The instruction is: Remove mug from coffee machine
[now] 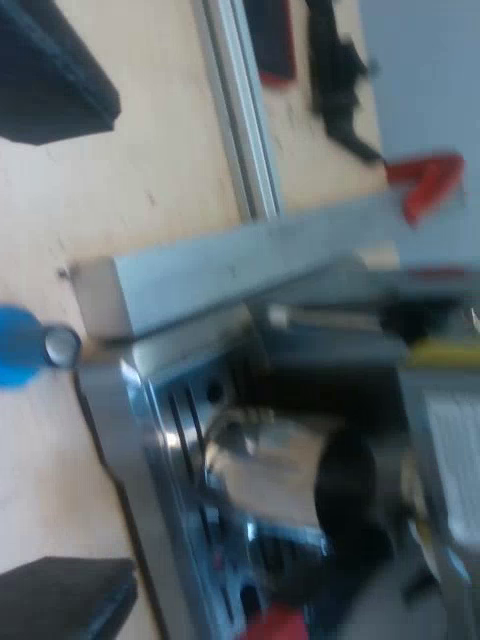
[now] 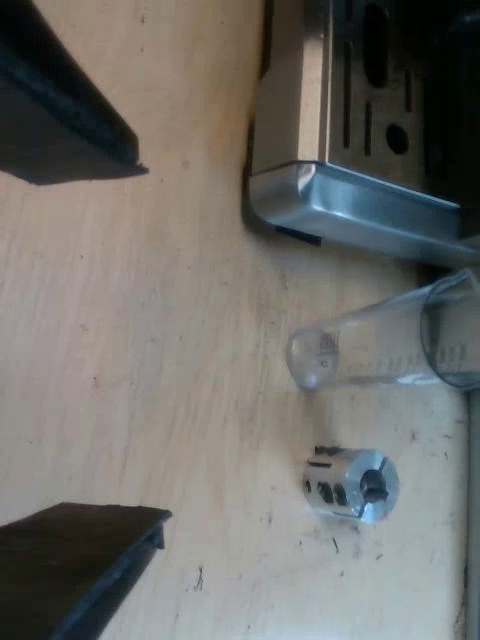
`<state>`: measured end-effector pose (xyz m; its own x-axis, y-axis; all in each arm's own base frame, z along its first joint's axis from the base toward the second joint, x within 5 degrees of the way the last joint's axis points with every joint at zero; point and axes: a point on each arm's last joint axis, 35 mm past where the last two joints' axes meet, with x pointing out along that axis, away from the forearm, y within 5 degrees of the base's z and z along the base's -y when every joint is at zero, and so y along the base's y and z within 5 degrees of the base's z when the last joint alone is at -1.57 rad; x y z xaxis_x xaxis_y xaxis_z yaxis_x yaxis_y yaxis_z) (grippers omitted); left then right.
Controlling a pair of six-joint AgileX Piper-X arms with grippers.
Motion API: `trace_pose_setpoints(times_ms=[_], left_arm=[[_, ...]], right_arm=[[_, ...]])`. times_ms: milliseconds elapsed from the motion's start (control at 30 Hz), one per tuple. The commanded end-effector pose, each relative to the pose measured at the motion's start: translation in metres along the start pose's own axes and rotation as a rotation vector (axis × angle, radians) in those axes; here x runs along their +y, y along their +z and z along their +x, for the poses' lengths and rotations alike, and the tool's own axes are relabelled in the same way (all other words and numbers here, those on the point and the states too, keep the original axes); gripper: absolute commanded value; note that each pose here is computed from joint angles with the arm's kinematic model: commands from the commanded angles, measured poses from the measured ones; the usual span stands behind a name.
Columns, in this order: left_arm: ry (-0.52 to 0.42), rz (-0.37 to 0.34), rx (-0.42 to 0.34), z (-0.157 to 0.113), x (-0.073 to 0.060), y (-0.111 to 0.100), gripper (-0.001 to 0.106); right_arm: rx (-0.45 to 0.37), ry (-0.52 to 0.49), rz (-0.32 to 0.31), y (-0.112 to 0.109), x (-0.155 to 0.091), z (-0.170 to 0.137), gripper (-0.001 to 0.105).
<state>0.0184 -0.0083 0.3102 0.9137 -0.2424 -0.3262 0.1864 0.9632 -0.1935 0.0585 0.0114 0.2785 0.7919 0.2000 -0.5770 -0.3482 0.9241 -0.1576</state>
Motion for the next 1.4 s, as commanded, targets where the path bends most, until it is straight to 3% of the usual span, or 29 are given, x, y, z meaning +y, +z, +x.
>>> trace_pose_setpoints(times_ms=[33,233,467,733,867,1033,1100,1267,1400], left_arm=[[-0.063,-0.001,0.025,0.002,-0.002,0.008,0.086],[-0.189,0.029,0.043,0.013,-0.006,0.016,0.092],[-0.337,0.067,0.035,0.023,-0.012,0.021,0.092],[-0.445,0.066,0.066,0.047,-0.010,0.000,0.091],[-0.474,0.119,0.058,0.058,-0.008,-0.011,0.091],[-0.476,0.146,0.047,0.066,-0.007,-0.018,0.091],[-0.476,0.149,0.045,0.069,-0.006,-0.021,0.091],[-0.475,0.160,0.054,0.073,-0.005,-0.027,0.091],[-0.472,0.153,0.075,0.077,-0.003,-0.034,0.091]], right_arm=[[-0.006,0.089,-0.050,0.015,0.002,-0.001,0.069],[0.030,0.211,-0.105,0.034,0.007,0.011,0.069],[-0.008,0.331,-0.172,0.052,0.019,0.034,0.069],[-0.092,0.409,-0.223,0.069,0.033,0.050,0.069],[-0.152,0.463,-0.265,0.082,0.048,0.064,0.069],[-0.171,0.456,-0.311,0.087,0.064,0.075,0.069],[-0.224,0.419,-0.360,0.089,0.076,0.083,0.069],[-0.347,0.397,-0.374,0.081,0.102,0.102,0.069],[-0.367,0.386,-0.369,0.071,0.115,0.114,0.069]])
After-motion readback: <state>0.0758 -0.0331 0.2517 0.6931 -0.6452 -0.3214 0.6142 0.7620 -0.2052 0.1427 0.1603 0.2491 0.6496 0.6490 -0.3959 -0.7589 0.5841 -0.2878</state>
